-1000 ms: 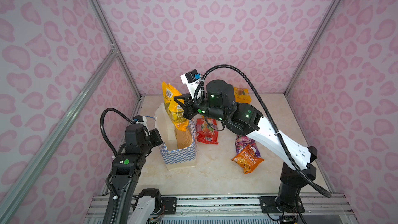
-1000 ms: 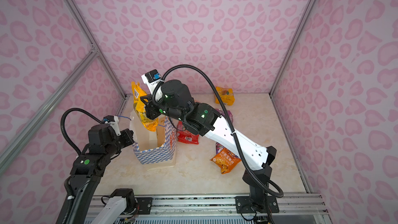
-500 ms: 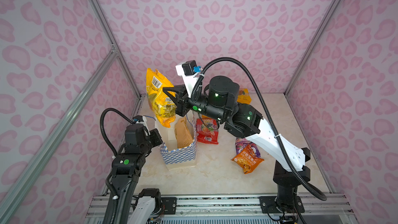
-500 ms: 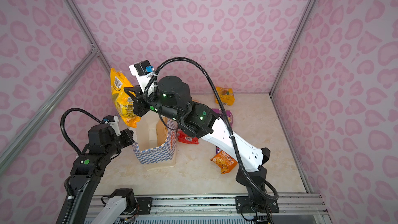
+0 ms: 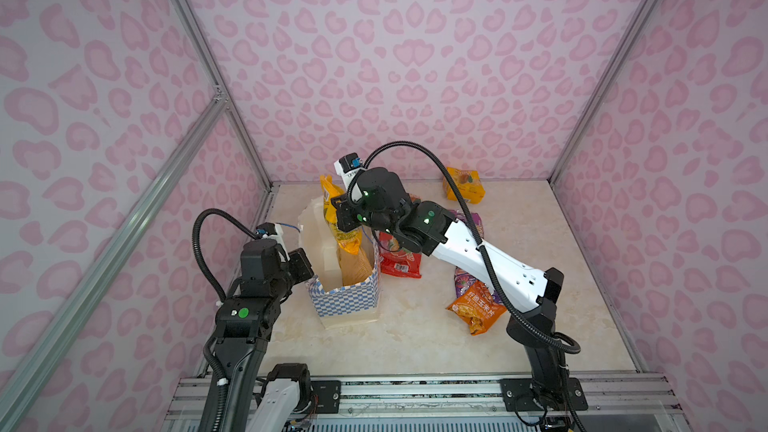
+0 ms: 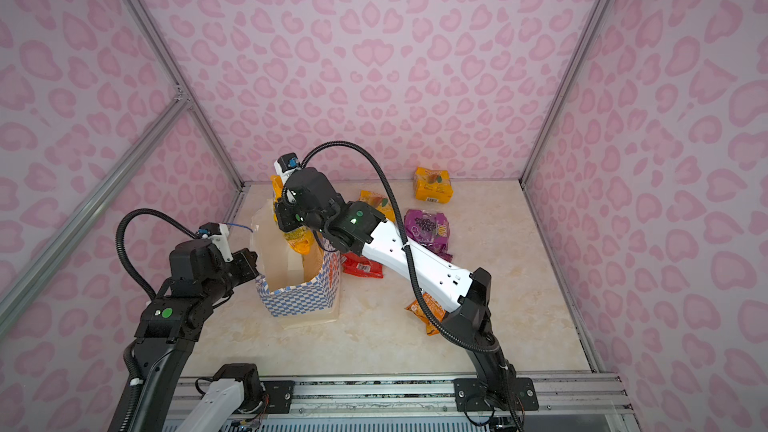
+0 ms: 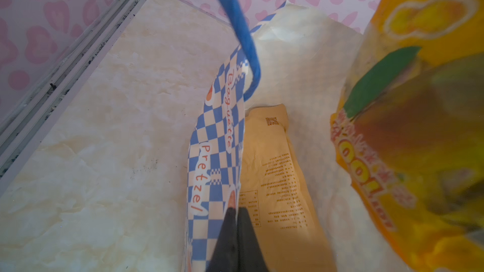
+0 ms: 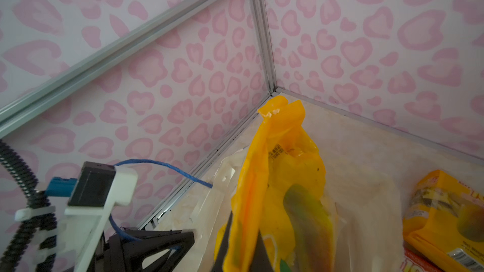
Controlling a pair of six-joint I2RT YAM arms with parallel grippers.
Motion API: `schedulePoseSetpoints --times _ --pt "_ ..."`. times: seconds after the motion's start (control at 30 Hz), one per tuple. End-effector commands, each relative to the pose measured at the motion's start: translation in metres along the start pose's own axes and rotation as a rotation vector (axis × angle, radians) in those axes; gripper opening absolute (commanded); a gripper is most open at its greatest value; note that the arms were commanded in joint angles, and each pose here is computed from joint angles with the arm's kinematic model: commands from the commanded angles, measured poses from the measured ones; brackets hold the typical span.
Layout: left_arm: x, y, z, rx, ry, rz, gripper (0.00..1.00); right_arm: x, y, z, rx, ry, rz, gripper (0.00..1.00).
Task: Place the snacks into the paper bag
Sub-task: 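Lower the yellow mango pack into the bag and open the right gripper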
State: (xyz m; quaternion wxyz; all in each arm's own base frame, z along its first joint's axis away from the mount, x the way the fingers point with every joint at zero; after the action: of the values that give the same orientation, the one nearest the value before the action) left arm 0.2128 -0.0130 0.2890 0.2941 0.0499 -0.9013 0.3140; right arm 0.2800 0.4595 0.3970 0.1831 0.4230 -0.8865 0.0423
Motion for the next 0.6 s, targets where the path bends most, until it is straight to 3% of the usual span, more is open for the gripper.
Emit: schedulePoseSetpoints --times 0.0,0.4,0.57 --pt "0.0 -0.001 -0.002 -0.008 -0.013 0.009 0.03 -0.008 -0.004 0.007 -0.026 -0.005 0.053 0.0" --pt "-0.001 -0.001 -0.002 -0.007 -0.015 0.005 0.03 -0.021 -0.024 0.053 0.038 0.141 0.368 0.0" --pt "0.0 -0.001 -0.002 -0.008 -0.017 0.004 0.03 -0.034 -0.027 0.07 0.014 0.184 0.42 0.0"
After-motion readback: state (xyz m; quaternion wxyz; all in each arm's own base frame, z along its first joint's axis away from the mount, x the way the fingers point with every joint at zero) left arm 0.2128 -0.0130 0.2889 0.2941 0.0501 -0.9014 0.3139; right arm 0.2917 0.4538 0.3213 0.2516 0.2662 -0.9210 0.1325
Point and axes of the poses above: each gripper's point midway between its finger pads, its own x axis back along the fingers, its own y axis along the line the jaws close on, z = x × y, the point moved 6 cm from there along x, back along the fingers, and after that the axes turned 13 degrees about x, right-handed, at the moved point
